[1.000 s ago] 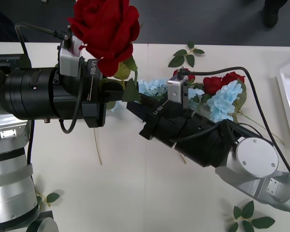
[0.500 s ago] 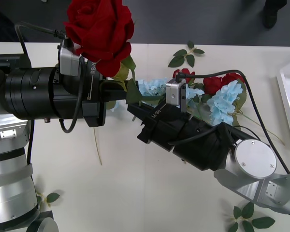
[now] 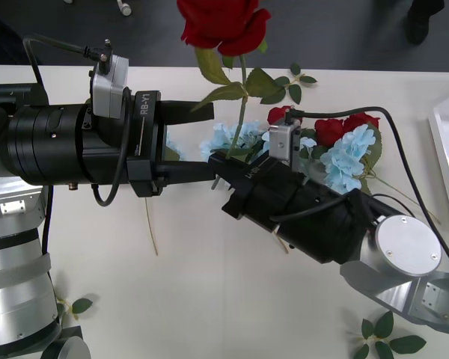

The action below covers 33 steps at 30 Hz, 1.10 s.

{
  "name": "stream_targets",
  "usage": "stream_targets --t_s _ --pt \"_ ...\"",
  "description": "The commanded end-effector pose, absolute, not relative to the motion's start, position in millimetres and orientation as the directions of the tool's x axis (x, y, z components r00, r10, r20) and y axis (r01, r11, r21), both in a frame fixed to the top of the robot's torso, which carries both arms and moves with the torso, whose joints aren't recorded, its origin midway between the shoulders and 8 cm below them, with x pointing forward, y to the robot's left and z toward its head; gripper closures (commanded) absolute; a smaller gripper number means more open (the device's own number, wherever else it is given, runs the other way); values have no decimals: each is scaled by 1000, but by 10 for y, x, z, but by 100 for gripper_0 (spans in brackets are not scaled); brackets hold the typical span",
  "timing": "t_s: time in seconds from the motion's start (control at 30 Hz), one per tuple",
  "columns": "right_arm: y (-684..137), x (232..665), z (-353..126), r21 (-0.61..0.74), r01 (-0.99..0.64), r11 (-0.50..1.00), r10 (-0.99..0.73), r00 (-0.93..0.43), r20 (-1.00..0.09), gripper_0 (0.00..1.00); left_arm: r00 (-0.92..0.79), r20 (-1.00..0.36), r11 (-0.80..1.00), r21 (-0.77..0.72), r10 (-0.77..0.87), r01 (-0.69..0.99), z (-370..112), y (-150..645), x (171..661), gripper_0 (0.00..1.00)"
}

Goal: Put the red flowers into the right box and the blue flowers into the left box

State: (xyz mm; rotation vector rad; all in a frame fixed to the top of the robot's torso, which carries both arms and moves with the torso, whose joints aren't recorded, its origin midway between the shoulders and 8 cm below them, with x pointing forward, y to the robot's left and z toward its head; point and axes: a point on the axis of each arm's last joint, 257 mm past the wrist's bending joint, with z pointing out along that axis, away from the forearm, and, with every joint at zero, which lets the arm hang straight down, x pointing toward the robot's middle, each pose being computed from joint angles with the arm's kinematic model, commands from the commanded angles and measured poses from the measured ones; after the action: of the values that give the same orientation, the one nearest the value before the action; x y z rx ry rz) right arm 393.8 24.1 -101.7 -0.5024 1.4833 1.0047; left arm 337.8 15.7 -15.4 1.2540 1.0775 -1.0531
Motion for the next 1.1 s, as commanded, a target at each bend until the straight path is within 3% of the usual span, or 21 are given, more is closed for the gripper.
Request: stream_targets --t_s 0.03,0.27,0.4,0.63,0.87,1.1 --pt "-61 3732 -727 223 -819 529 209 -128 -969 100 260 -966 13 260 -4 966 -50 103 3315 0" --pt "-684 3566 -411 173 -849 499 158 -107 -982 100 260 -966 13 260 -4 966 -50 103 3315 0" --pt "-1078 3565 -287 80 -863 499 80 -46 -996 100 260 -966 13 260 -4 966 -50 103 3315 0" --pt "-1709 3631 -203 95 -869 486 -5 -112 -994 100 260 -966 13 260 -4 966 -50 103 3315 0" --pt "-2431 3647 -242 173 -818 549 -90 -263 -961 100 260 -966 13 260 -4 966 -50 103 3315 0" --pt "-3259 3792 -452 238 -648 724 -128 -464 -876 100 195 -977 97 203 81 974 -226 333 3560 0"
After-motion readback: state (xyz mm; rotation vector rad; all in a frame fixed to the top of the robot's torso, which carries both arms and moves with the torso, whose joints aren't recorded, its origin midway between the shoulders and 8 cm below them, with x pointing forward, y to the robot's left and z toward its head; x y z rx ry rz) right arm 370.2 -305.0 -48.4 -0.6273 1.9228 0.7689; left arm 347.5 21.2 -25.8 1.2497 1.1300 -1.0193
